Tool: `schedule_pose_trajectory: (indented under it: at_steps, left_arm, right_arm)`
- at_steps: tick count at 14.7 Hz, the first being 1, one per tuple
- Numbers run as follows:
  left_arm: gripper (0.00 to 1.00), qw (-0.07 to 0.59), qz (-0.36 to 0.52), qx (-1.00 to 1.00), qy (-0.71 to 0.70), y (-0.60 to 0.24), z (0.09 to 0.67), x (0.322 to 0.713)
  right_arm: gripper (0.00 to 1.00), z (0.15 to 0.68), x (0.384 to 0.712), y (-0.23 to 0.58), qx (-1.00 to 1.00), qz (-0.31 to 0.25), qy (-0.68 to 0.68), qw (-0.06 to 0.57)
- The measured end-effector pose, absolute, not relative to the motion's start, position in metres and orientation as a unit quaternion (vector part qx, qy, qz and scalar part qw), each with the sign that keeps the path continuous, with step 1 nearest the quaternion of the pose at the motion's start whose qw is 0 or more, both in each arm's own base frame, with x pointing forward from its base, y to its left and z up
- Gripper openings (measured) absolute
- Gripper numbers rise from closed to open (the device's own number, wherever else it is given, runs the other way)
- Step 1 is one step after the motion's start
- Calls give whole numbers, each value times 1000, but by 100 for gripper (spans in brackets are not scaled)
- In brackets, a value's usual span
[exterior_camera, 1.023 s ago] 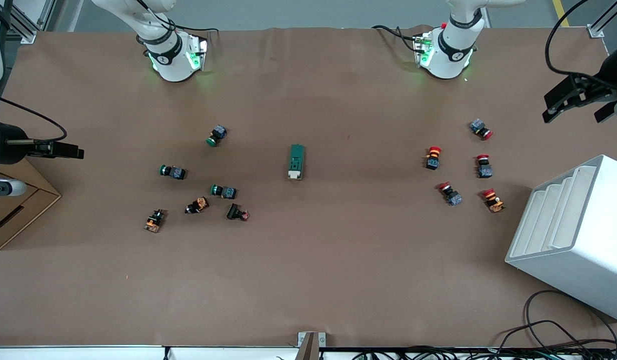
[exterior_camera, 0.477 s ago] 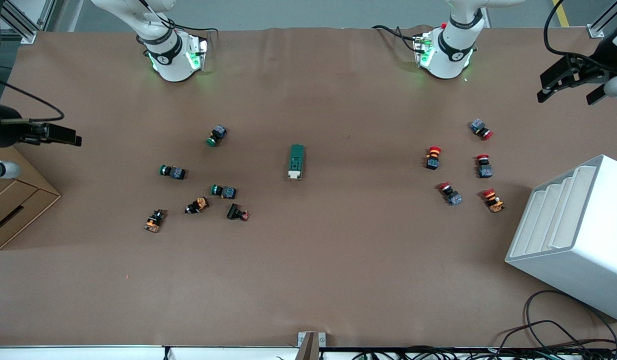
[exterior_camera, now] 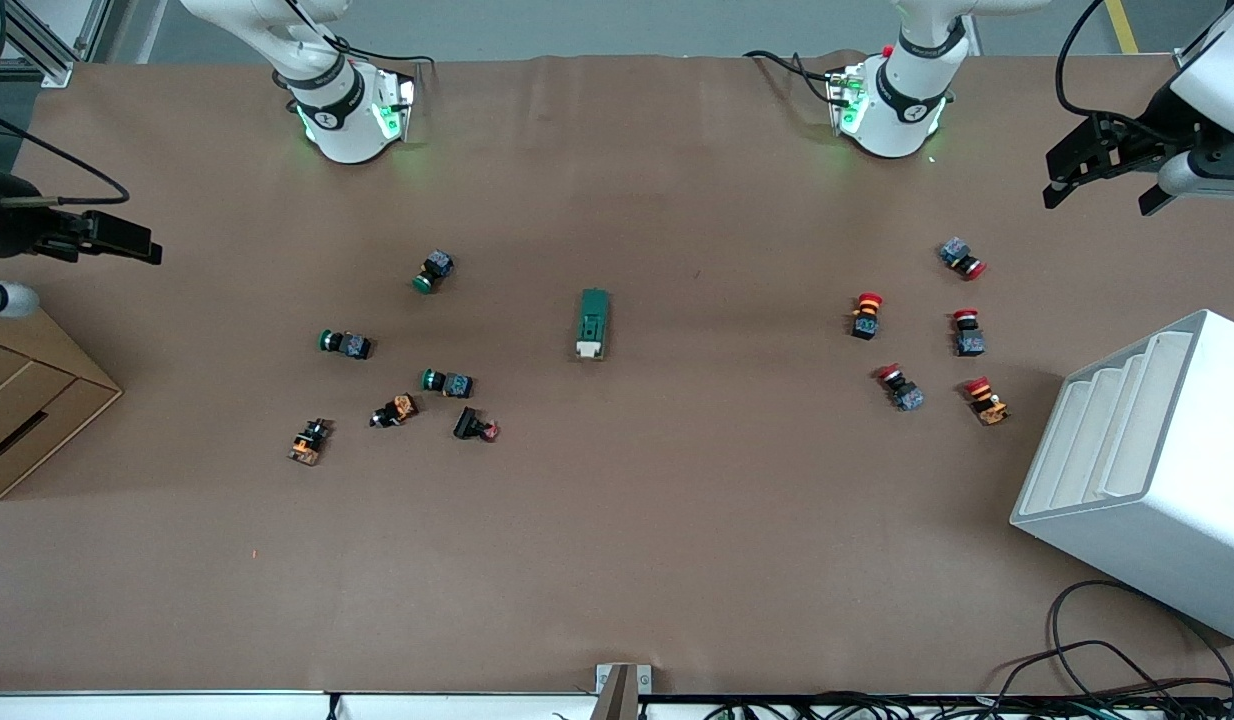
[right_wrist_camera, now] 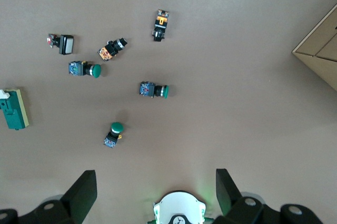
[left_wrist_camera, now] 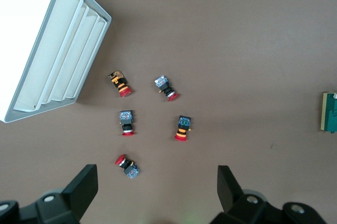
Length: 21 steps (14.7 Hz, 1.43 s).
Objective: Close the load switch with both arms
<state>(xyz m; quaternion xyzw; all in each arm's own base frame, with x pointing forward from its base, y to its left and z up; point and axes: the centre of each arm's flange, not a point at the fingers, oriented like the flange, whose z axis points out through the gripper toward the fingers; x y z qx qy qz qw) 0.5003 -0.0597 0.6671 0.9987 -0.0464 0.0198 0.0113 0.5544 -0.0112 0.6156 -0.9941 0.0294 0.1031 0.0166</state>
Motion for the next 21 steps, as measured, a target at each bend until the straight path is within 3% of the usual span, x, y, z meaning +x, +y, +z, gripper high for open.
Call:
schedule_pose_trajectory:
  at_steps: [12, 21]
  left_arm:
    - [100, 12, 25, 999, -44, -58, 668, 503]
    - [100, 12, 30, 999, -44, -57, 671, 505]
  right_arm:
    - [100, 666, 517, -11, -998, 50, 29, 18]
    - [100, 665, 516, -10, -998, 49, 28, 18]
